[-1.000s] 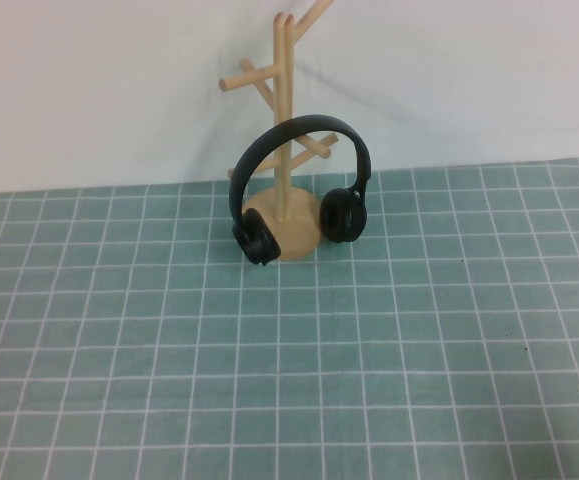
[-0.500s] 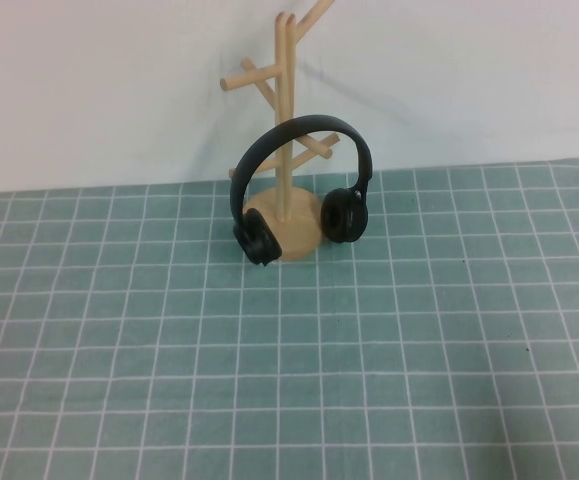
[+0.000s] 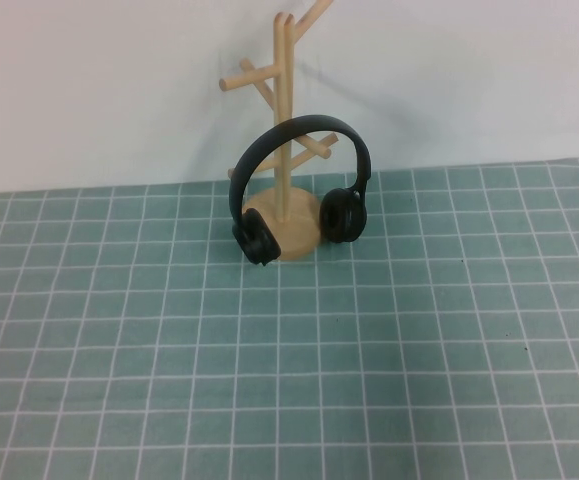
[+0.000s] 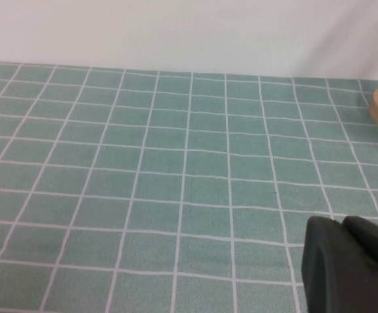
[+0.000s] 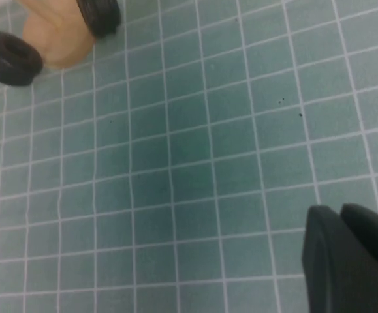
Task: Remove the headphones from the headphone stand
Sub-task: Pick up the headphones from the headphone stand
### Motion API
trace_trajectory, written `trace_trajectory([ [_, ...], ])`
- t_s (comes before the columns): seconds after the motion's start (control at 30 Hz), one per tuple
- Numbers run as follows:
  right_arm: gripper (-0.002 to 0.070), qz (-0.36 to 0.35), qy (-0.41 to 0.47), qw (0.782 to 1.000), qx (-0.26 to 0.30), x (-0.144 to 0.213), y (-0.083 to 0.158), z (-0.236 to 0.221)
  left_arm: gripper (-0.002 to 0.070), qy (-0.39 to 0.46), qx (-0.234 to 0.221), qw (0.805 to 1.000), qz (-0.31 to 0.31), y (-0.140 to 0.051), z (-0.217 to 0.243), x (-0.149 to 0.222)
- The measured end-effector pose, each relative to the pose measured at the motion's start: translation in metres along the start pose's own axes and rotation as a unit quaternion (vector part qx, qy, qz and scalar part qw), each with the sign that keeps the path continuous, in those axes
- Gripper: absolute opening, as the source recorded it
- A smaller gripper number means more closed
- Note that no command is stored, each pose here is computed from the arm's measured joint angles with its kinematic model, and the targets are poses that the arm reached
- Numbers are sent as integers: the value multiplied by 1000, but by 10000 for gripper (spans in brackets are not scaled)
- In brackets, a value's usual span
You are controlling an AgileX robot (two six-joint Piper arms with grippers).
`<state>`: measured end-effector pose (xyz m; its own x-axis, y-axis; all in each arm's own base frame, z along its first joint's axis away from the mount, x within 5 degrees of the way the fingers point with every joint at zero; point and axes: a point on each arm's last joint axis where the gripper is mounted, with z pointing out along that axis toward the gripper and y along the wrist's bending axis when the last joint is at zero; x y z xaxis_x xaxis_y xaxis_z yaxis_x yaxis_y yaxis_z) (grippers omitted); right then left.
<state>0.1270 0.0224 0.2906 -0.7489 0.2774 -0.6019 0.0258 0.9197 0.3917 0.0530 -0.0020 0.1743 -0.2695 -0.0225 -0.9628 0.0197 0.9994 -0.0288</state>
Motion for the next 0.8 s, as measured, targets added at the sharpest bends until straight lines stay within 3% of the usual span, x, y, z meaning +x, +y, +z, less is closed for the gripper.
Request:
trace_trajectory([
  [0.13, -8, -28, 41, 999, -19, -29, 9, 21, -4, 0, 0, 1000, 0, 0, 0, 0],
  [0.23, -8, -61, 49, 996, -54, -44, 30, 37, -4, 0, 0, 1000, 0, 0, 0, 0],
  [0.5, -8, -178, 57, 970, -158, -33, 122, 89, -4, 0, 0, 1000, 0, 0, 0, 0],
  [0.63, 6, -157, 25, 967, -201, -25, 162, 112, -4, 0, 0, 1000, 0, 0, 0, 0],
  [0.7, 61, -128, -1, 967, -218, -26, 180, 122, -4, 0, 0, 1000, 0, 0, 0, 0],
  [0.8, 218, -71, -35, 970, -229, -32, 198, 134, -4, 0, 0, 1000, 0, 0, 0, 0],
])
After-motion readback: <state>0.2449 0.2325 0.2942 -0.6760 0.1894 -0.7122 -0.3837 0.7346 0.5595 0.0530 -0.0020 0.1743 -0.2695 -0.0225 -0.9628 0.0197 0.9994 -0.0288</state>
